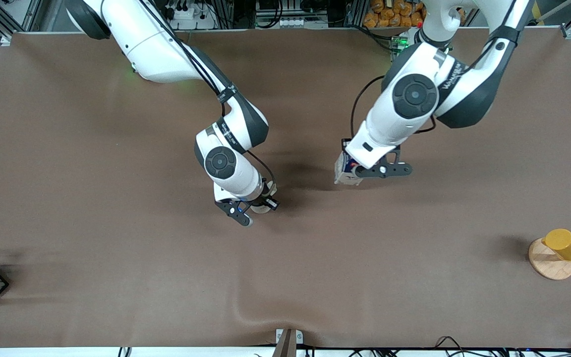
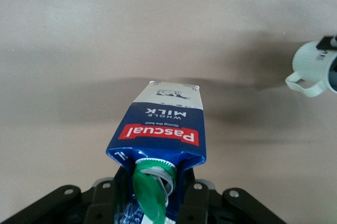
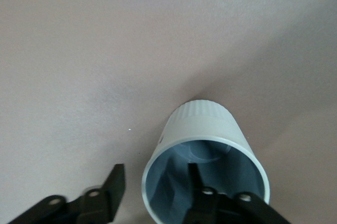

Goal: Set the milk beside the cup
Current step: 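Carry the carton and the mug toward the table middle with both grippers, then release the mug with the right gripper and withdraw it, then lower the milk carton beside the mug with the left gripper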

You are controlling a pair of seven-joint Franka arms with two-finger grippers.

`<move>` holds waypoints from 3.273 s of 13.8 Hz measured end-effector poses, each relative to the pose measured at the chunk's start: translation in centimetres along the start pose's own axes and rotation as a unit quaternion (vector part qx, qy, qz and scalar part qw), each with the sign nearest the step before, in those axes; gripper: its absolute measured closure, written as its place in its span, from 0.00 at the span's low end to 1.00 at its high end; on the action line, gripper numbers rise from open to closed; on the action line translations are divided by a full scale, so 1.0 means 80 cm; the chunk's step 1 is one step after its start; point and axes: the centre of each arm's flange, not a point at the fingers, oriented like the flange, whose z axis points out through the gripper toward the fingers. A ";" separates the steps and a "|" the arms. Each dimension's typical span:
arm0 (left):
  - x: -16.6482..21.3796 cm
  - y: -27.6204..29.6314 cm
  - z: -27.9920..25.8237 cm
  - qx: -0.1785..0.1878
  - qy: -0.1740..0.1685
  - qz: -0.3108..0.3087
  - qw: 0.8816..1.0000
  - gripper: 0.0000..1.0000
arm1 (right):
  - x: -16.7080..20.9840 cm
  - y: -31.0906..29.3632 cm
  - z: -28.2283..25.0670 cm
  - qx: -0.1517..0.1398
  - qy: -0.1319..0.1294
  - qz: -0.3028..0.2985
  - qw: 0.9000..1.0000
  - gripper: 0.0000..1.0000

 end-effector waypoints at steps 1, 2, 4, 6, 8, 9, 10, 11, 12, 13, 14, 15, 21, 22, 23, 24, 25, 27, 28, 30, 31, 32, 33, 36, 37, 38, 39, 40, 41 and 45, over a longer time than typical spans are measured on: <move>-0.004 0.011 0.002 -0.001 -0.001 -0.005 1.000 0.59 | 0.006 -0.001 -0.017 0.002 0.001 0.003 1.000 0.28; -0.008 0.025 0.005 -0.002 -0.002 -0.013 1.000 0.59 | 0.017 -0.002 -0.044 0.007 0.004 0.007 1.000 0.17; -0.022 0.059 0.015 -0.002 -0.008 -0.026 1.000 0.59 | 0.046 0.010 -0.112 0.007 0.005 0.000 1.000 0.00; -0.033 0.087 0.027 -0.002 -0.015 -0.027 1.000 0.59 | 0.083 0.040 -0.178 -0.008 -0.002 -0.033 0.999 0.00; -0.038 0.112 0.034 -0.007 -0.018 -0.029 0.999 0.59 | 0.127 0.087 -0.225 -0.038 -0.025 -0.084 0.995 0.00; -0.040 0.125 0.035 -0.012 -0.017 -0.031 0.999 0.59 | 0.152 0.113 -0.244 -0.049 -0.037 -0.107 0.992 0.00; -0.041 0.139 0.035 -0.018 -0.017 -0.033 0.999 0.59 | 0.176 0.139 -0.261 -0.054 -0.047 -0.129 0.989 0.00; -0.042 0.152 0.036 -0.023 -0.017 -0.033 0.999 0.59 | 0.197 0.163 -0.277 -0.058 -0.056 -0.153 0.985 0.00; -0.044 0.165 0.039 -0.028 -0.015 -0.034 0.999 0.59 | 0.218 0.189 -0.293 -0.062 -0.063 -0.179 0.980 0.00; -0.047 0.177 0.044 -0.032 -0.009 -0.036 0.999 0.59 | 0.237 0.214 -0.309 -0.066 -0.066 -0.206 0.974 0.00; -0.050 0.188 0.051 -0.032 -0.003 -0.037 0.999 0.59 | 0.252 0.237 -0.324 -0.072 -0.068 -0.230 0.968 0.00; -0.054 0.198 0.060 -0.033 0.001 -0.035 0.999 0.59 | 0.262 0.257 -0.339 -0.078 -0.070 -0.250 0.963 0.00; -0.072 0.241 0.112 -0.025 0.018 -0.022 0.999 0.59 | 0.293 0.368 -0.431 -0.072 -0.053 -0.373 0.924 0.00; -0.072 0.244 0.114 -0.025 0.018 -0.021 0.999 0.59 | 0.291 0.383 -0.443 -0.070 -0.049 -0.384 0.919 0.00; -0.070 0.244 0.115 -0.026 0.017 -0.021 0.999 0.59 | 0.289 0.397 -0.455 -0.068 -0.046 -0.392 0.916 0.00; -0.068 0.244 0.117 -0.026 0.017 -0.020 0.999 0.59 | 0.285 0.409 -0.467 -0.066 -0.041 -0.396 0.915 0.00; -0.067 0.244 0.120 -0.025 0.016 -0.020 0.999 0.56 | 0.281 0.420 -0.480 -0.063 -0.037 -0.396 0.915 0.00; -0.065 0.244 0.127 -0.022 0.013 -0.019 0.999 0.48 | 0.272 0.440 -0.504 -0.061 -0.035 -0.391 0.918 0.00; -0.064 0.244 0.130 -0.023 0.012 -0.019 0.999 0.48 | 0.269 0.448 -0.512 -0.060 -0.034 -0.388 0.919 0.00; -0.063 0.248 0.134 -0.028 0.015 -0.017 0.999 0.45 | 0.267 0.458 -0.523 -0.064 -0.029 -0.384 0.921 0.00; -0.065 0.251 0.136 -0.030 0.016 -0.016 0.999 0.45 | 0.265 0.460 -0.526 -0.067 -0.027 -0.384 0.920 0.00; -0.066 0.255 0.138 -0.033 0.018 -0.014 0.999 0.46 | 0.262 0.459 -0.528 -0.070 -0.027 -0.382 0.921 0.00; -0.067 0.257 0.138 -0.034 0.018 -0.012 0.999 0.46 | 0.259 0.457 -0.529 -0.073 -0.028 -0.373 0.924 0.00; -0.068 0.258 0.138 -0.034 0.020 0.005 0.999 0.46 | 0.247 0.454 -0.530 -0.079 -0.037 -0.327 0.941 0.00; -0.070 0.260 0.138 -0.034 0.020 0.010 0.999 0.46 | 0.244 0.455 -0.530 -0.080 -0.041 -0.313 0.945 0.00; -0.074 0.263 0.139 -0.034 0.020 0.013 0.999 0.46 | 0.243 0.455 -0.530 -0.081 -0.043 -0.305 0.948 0.00; -0.078 0.267 0.139 -0.034 0.020 0.017 0.999 0.46 | 0.243 0.455 -0.531 -0.081 -0.042 -0.301 0.949 0.00; -0.081 0.269 0.140 -0.034 0.020 0.022 0.999 0.46 | 0.242 0.455 -0.531 -0.081 -0.041 -0.299 0.950 0.00; -0.082 0.270 0.140 -0.034 0.020 0.028 0.999 0.46 | 0.242 0.454 -0.531 -0.081 -0.041 -0.295 0.951 0.00; -0.078 0.271 0.141 -0.040 0.026 0.030 0.998 0.43 | 0.241 0.452 -0.531 -0.082 -0.040 -0.292 0.952 0.00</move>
